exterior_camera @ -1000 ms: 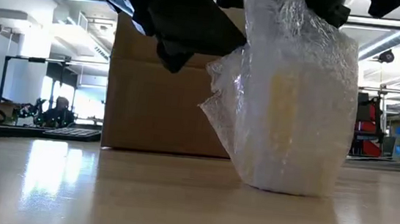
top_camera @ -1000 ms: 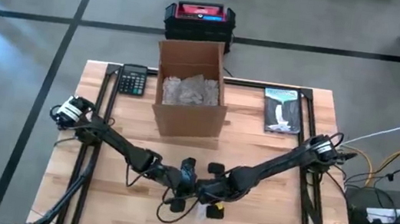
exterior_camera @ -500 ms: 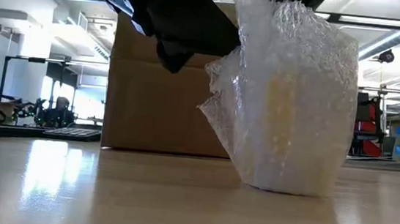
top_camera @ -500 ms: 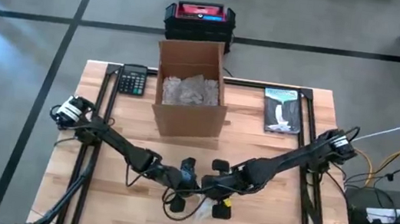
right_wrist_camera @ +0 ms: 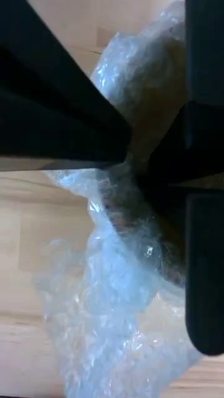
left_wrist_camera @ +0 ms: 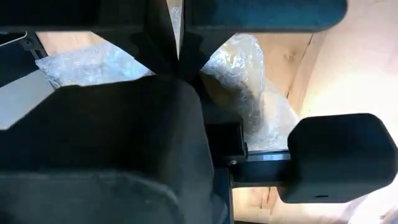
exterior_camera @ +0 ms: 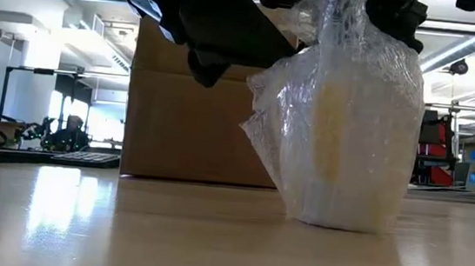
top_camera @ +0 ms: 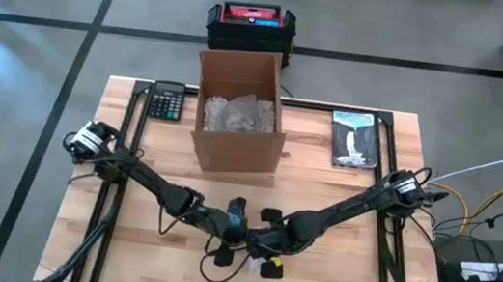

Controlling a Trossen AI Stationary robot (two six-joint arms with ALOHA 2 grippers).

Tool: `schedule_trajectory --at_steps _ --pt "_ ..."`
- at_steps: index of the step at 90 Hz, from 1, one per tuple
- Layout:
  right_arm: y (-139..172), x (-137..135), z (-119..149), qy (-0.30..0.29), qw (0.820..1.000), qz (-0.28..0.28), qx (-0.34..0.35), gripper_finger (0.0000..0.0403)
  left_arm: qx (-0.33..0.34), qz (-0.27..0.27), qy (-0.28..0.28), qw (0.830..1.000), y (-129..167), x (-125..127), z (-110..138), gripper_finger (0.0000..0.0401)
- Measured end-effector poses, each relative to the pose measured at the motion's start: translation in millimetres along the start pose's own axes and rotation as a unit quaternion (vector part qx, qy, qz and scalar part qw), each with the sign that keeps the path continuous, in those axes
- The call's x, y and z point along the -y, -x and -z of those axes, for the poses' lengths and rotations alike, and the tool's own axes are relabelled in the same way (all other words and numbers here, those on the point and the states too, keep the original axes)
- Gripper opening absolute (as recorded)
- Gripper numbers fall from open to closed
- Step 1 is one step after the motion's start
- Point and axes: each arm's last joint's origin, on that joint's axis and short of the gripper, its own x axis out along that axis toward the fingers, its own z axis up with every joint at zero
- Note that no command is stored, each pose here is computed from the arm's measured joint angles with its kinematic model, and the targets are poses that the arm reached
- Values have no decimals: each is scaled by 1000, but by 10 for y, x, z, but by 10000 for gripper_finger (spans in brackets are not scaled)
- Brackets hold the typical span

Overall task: Wrap mug
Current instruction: Wrap the yellow mug with the transparent bubble wrap

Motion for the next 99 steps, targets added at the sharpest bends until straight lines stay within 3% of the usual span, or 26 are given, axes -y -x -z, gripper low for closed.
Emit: schedule_trajectory --at_steps 19,39,58,82,99 --pt "634 2 -59 -6 998 -20 54 2 0 3 0 1000 0 4 0 0" --pt "864 38 -14 -13 997 -7 71 2 1 3 0 1000 0 5 -1 0" --pt "531 64 9 -13 998 51 40 2 1 3 0 1000 -1 3 -1 0" --pt "-24 62 44 -7 997 79 -17 2 3 1 0 1000 -1 3 -4 0" --pt "107 54 30 -5 997 70 -12 2 3 2 0 1000 -1 5 -3 0"
